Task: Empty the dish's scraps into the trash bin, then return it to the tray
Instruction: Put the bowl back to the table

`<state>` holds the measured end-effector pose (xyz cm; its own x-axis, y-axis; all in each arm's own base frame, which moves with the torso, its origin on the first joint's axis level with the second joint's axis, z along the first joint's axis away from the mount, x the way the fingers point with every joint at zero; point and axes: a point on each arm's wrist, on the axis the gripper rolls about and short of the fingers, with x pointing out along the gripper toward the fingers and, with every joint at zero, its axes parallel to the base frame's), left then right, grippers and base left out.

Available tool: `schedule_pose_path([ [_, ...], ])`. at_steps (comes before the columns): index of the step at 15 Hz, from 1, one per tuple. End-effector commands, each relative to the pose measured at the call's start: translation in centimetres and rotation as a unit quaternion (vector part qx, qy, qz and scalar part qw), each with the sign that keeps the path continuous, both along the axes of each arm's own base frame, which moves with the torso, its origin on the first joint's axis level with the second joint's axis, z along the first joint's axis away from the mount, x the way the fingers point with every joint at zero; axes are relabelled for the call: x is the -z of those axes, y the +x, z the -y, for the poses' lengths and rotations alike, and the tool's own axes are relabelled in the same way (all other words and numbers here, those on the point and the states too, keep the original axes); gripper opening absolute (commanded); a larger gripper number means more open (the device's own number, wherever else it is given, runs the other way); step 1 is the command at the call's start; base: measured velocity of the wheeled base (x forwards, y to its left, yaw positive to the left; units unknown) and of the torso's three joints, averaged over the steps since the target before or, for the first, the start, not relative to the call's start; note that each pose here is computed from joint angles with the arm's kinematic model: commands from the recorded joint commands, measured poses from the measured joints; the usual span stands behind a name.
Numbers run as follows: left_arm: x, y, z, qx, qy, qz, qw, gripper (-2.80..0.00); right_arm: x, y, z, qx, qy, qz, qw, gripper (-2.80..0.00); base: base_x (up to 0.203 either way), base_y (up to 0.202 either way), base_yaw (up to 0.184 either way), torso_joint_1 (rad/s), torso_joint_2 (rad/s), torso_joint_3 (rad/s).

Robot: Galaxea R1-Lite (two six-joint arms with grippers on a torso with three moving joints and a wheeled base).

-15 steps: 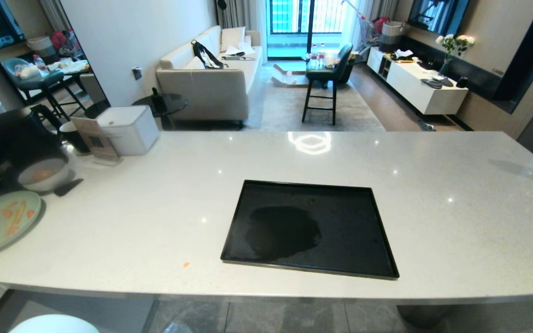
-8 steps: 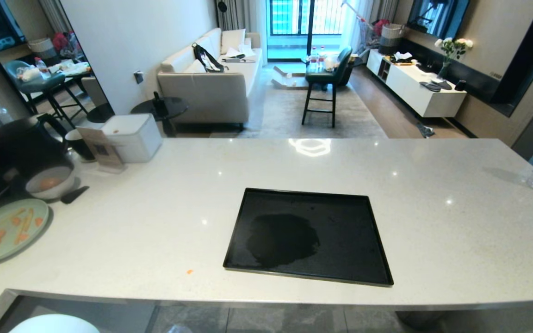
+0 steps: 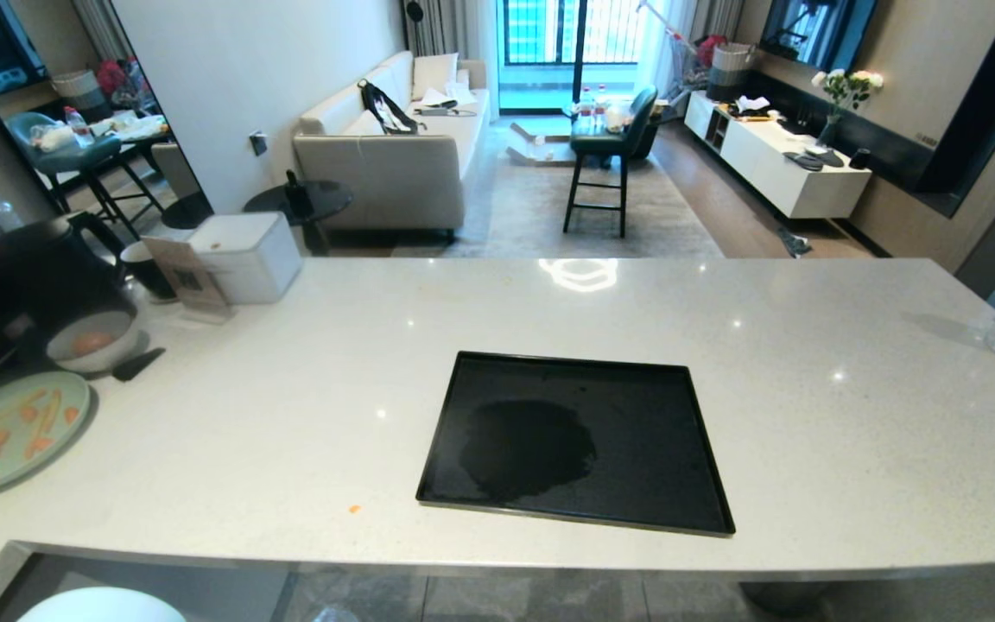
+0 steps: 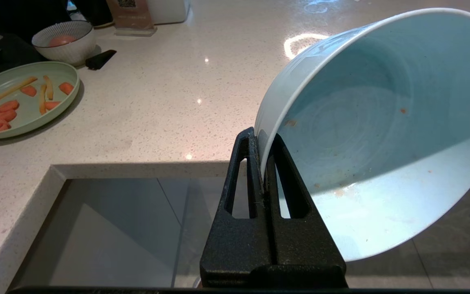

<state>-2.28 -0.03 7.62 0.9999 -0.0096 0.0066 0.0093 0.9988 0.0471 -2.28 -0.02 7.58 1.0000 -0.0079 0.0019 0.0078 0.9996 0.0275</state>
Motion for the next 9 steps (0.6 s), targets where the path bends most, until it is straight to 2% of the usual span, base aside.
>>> schedule_pose_path([
  [1,-0.01,0.00,0.00,0.000,0.000,0.001,1.0000,-2.80,-0.01,0.00,0.00,0.000,0.000,0.000,1.000,-2.80,0.000,0.000,0.000,0.000,0.00,0.000],
  [7,-0.02,0.00,0.00,0.000,-0.001,0.001,1.0000,-2.80,0.01,0.00,0.00,0.000,0.000,0.000,1.000,-2.80,0.000,0.000,0.000,0.000,0.00,0.000],
  [9,-0.03,-0.02,0.00,-0.001,-0.023,-0.001,0.9997,-2.80,-0.04,-0.01,0.00,0.000,0.000,0.001,1.000,-2.80,0.000,0.000,0.000,0.000,0.00,0.000],
])
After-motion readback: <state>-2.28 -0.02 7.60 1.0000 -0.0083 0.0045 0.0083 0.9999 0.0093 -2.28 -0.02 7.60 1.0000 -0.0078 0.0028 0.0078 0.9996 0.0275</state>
